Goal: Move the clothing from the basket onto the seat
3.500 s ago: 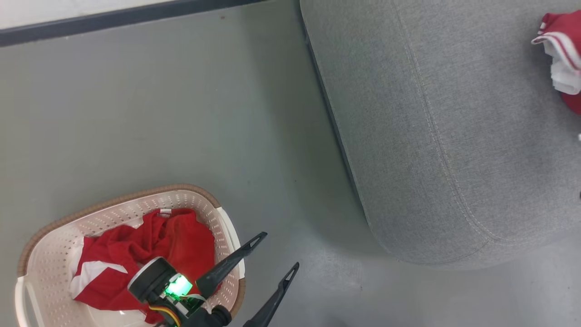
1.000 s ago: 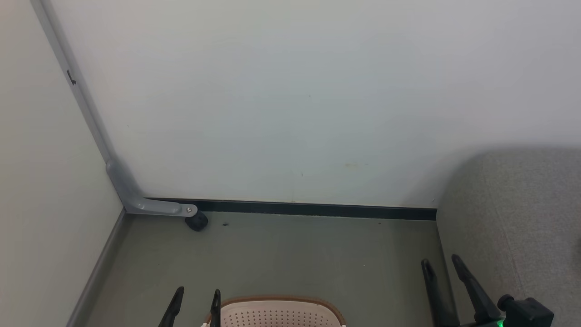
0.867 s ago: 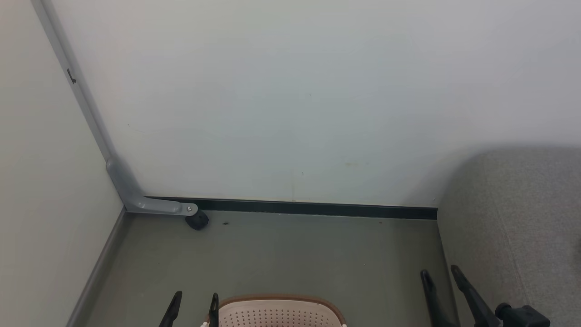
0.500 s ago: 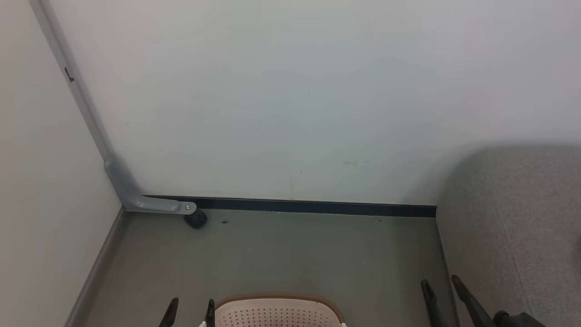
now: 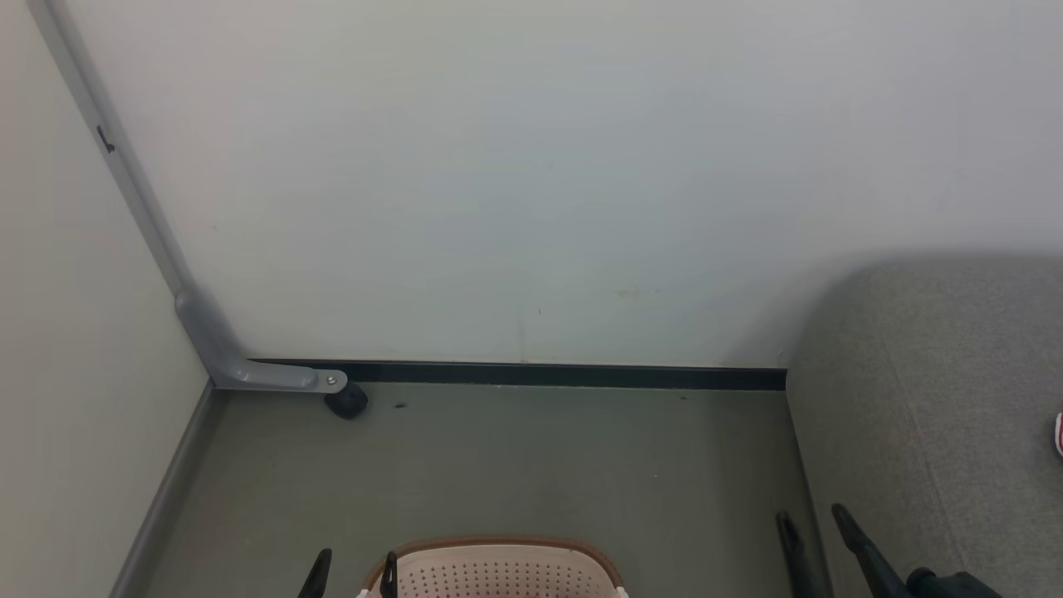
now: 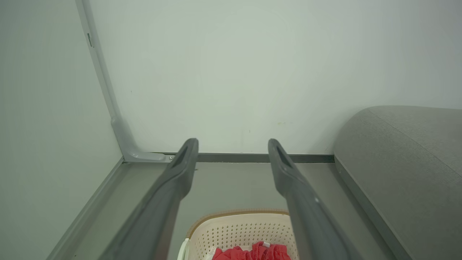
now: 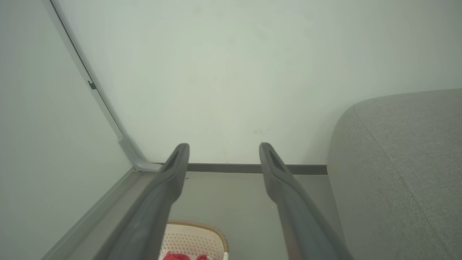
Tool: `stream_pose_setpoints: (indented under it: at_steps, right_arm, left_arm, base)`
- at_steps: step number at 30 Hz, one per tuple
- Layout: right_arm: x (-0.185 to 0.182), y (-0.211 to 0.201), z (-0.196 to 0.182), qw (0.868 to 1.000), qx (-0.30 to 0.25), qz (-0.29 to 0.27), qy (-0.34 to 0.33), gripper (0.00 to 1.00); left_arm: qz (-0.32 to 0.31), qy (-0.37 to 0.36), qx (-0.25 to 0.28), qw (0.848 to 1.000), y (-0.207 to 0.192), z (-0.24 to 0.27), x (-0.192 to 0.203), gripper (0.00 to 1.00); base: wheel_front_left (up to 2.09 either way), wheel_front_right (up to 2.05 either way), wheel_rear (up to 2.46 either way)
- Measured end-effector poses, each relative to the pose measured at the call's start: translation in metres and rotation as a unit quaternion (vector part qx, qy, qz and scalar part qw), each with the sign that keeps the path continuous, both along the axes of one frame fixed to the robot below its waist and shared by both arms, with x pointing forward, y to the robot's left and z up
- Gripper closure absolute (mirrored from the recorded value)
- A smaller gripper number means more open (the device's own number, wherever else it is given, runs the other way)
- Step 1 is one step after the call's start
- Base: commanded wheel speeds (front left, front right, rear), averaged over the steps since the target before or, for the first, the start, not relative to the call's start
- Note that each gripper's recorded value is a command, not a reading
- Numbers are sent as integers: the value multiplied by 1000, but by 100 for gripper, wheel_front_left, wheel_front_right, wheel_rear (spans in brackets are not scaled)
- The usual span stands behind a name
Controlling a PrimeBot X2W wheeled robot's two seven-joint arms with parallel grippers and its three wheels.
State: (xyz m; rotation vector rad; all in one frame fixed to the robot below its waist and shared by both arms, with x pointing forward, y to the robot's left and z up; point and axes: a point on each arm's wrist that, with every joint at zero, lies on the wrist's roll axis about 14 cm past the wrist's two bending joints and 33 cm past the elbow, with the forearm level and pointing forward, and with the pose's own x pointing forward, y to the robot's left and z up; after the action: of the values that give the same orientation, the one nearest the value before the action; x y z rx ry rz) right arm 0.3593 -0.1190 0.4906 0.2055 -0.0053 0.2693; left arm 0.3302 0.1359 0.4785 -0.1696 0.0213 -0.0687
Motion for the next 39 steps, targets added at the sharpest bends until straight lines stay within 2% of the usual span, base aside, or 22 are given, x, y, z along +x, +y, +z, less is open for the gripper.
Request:
stream_pose_setpoints:
  at_steps: [17, 27, 31, 39]
  right_arm:
    - [6, -12, -7, 1000, -6, -19, 9, 0]
    - [15, -50, -34, 994, -38, -93, 50, 0]
    - [14, -51, -49, 992, -66, -84, 67, 0]
    - [14, -63, -72, 987, -84, -95, 102, 0]
  left_arm:
    - [-17, 12, -5, 1000, -8, -7, 6, 0]
    - [-56, 40, -13, 998, -26, -25, 15, 0]
    - [-77, 56, -16, 995, -37, -37, 22, 0]
    - [-128, 110, -4, 986, -59, -77, 37, 0]
  base:
    - [0, 0, 0]
    - [0, 0, 0]
    - [0, 0, 0]
    - [0, 0, 0]
